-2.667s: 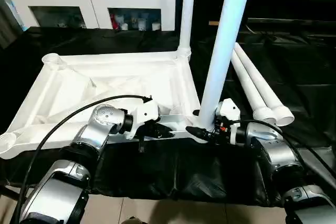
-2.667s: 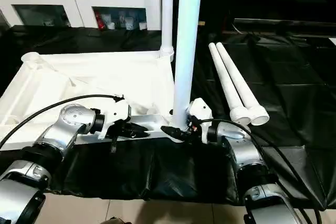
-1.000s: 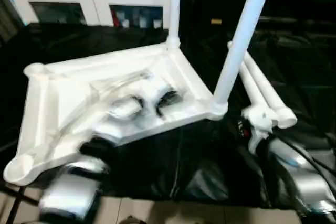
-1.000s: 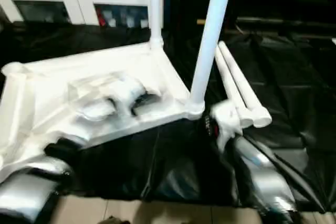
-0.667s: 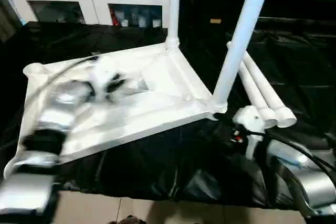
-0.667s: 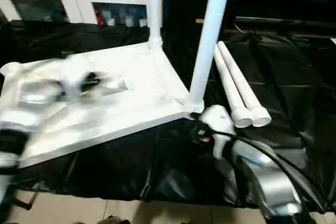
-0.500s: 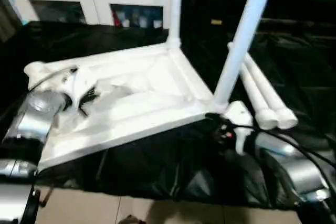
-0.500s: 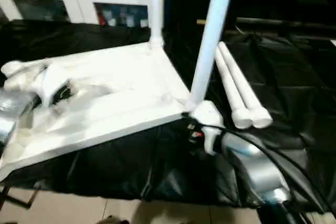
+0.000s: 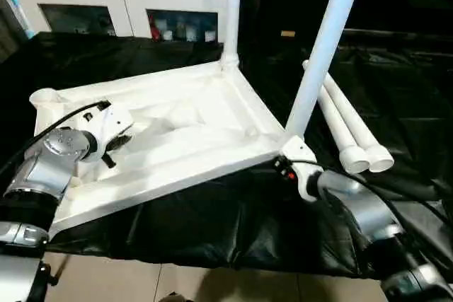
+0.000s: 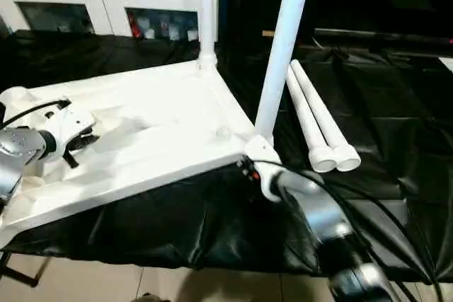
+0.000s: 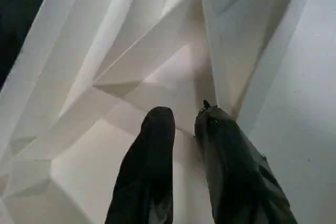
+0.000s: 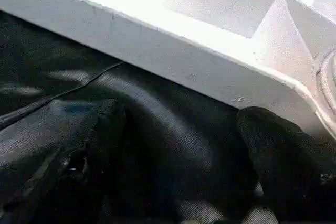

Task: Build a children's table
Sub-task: Rotate table base

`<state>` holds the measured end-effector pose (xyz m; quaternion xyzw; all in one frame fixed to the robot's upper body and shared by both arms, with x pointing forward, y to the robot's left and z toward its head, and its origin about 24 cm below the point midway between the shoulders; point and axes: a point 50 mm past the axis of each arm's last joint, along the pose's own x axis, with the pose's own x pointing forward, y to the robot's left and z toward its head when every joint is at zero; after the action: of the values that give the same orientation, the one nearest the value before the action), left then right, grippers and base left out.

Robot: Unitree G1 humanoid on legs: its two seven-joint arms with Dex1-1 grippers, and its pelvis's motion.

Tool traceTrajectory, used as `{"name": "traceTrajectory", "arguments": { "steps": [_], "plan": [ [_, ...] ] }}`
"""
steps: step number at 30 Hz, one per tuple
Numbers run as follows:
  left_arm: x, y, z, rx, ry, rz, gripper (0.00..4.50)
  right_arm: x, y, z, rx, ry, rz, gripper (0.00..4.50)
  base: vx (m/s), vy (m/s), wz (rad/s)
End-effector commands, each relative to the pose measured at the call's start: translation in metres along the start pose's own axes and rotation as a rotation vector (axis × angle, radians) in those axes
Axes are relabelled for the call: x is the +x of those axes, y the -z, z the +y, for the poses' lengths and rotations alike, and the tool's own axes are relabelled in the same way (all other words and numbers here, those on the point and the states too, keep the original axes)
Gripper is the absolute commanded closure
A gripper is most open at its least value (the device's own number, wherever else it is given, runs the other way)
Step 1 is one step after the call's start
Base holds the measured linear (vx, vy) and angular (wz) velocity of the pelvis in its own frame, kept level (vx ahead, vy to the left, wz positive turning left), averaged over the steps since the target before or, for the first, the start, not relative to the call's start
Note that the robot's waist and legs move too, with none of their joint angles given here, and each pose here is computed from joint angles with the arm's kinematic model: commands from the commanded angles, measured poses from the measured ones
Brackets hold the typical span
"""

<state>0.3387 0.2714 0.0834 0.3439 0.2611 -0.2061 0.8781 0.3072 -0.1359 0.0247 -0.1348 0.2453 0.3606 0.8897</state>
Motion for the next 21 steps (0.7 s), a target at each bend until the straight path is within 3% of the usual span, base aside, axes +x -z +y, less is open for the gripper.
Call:
{"name": "traceTrajectory", "arguments": {
  "steps": [1,5,9,15,21],
  "plan": [
    [-0.001,0.003,0.003,-0.067,-0.015,-0.001,3.48,0.000,-0.005,-0.004,-0.017,0.021,-0.019,0.59,0.000,0.000,0.00],
    [-0.014,-0.004,0.022,-0.137,-0.098,-0.049,3.48,0.002,-0.007,-0.005,-0.030,0.014,-0.024,0.59,0.000,0.000,0.00],
    [-0.017,0.002,0.029,-0.126,-0.136,-0.021,3.48,0.004,-0.008,-0.006,-0.036,0.013,-0.033,0.59,0.000,0.000,0.00],
    [-0.017,0.016,0.029,-0.093,-0.152,0.071,3.48,0.004,-0.015,-0.009,-0.032,0.032,-0.071,0.59,0.000,0.000,0.00],
    [-0.013,0.028,0.023,-0.055,-0.121,0.139,3.48,-0.001,-0.033,-0.014,0.010,0.008,-0.147,0.59,0.000,0.000,0.00]
  ]
}}
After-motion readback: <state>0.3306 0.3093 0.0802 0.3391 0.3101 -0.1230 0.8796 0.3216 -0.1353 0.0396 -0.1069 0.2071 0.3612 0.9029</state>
